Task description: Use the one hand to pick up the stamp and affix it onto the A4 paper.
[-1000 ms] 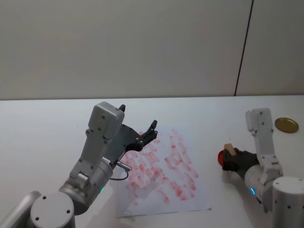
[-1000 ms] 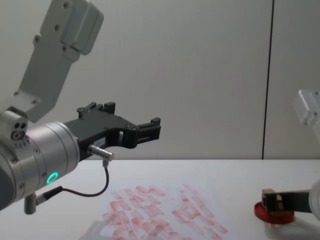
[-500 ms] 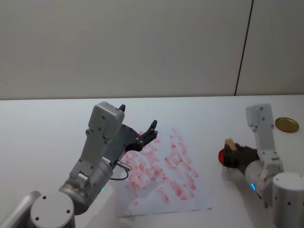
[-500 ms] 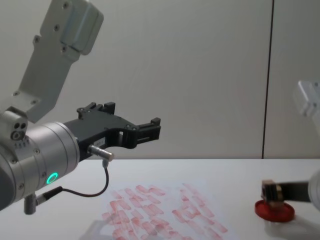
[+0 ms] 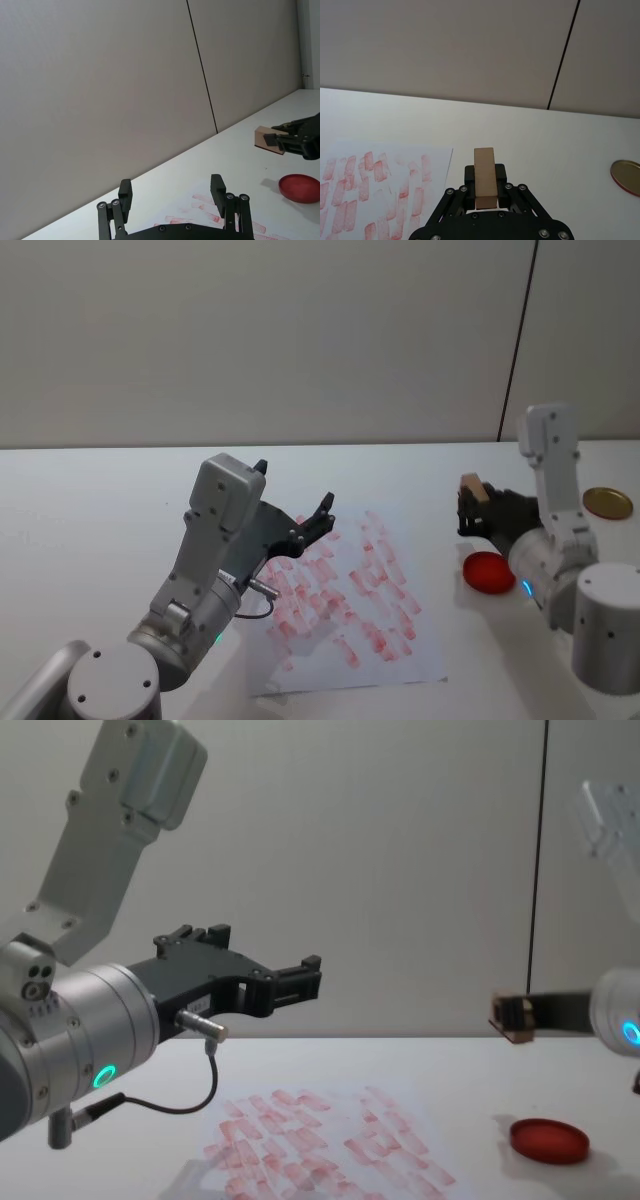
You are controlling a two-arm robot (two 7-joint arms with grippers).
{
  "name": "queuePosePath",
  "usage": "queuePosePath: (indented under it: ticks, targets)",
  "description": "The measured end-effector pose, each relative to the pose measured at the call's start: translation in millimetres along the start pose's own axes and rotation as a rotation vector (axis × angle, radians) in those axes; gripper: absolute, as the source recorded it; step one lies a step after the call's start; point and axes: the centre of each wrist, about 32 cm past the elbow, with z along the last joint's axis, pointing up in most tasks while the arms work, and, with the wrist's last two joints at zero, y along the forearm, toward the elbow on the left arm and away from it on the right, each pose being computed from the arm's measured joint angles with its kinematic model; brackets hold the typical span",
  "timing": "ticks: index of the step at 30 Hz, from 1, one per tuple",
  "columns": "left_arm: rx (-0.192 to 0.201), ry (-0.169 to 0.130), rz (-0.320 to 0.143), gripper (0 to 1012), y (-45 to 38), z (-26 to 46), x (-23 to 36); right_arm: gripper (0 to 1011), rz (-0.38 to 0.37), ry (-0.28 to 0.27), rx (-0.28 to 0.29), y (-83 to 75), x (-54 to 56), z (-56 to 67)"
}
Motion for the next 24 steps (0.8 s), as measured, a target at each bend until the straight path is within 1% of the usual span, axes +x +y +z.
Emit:
queuePosePath:
  ticks: [1, 6, 10, 11, 12, 14, 17, 18, 21, 22, 24]
  targets:
    - [0.000, 0.000, 0.000, 993, 0.0, 0.0, 0.0, 219, 0.005, -0.003, 0.006, 1.4, -1.1, 2.7]
    - [0.000, 0.000, 0.000, 993, 0.0, 0.0, 0.0, 219, 0.020, -0.012, 0.008, 8.1, -5.0, 8.1]
    - [0.000, 0.000, 0.000, 993, 0.0, 0.0, 0.0, 219, 0.030, -0.019, -0.011, 16.9, -9.7, 9.2]
    - [0.000, 0.000, 0.000, 993, 0.0, 0.0, 0.0, 219, 0.033, -0.022, -0.019, 21.2, -11.9, 10.3]
    - [0.000, 0.000, 0.000, 993, 0.0, 0.0, 0.0, 219, 0.033, -0.022, -0.019, 21.2, -11.9, 10.3]
    - [0.000, 0.000, 0.000, 993, 0.0, 0.0, 0.0, 219, 0.038, -0.028, -0.039, 29.8, -16.1, 9.7]
    - [0.000, 0.000, 0.000, 993, 0.0, 0.0, 0.0, 219, 0.045, -0.034, -0.057, 38.6, -21.0, 9.9]
    - [0.000, 0.000, 0.000, 993, 0.0, 0.0, 0.0, 219, 0.045, -0.034, -0.057, 38.6, -21.0, 9.9]
    - [0.000, 0.000, 0.000, 993, 0.0, 0.0, 0.0, 219, 0.057, -0.042, -0.076, 49.3, -27.7, 10.3]
    - [0.000, 0.000, 0.000, 993, 0.0, 0.0, 0.0, 219, 0.057, -0.042, -0.076, 49.3, -27.7, 10.3]
    - [0.000, 0.000, 0.000, 993, 0.0, 0.0, 0.0, 219, 0.064, -0.045, -0.085, 54.9, -31.6, 10.8]
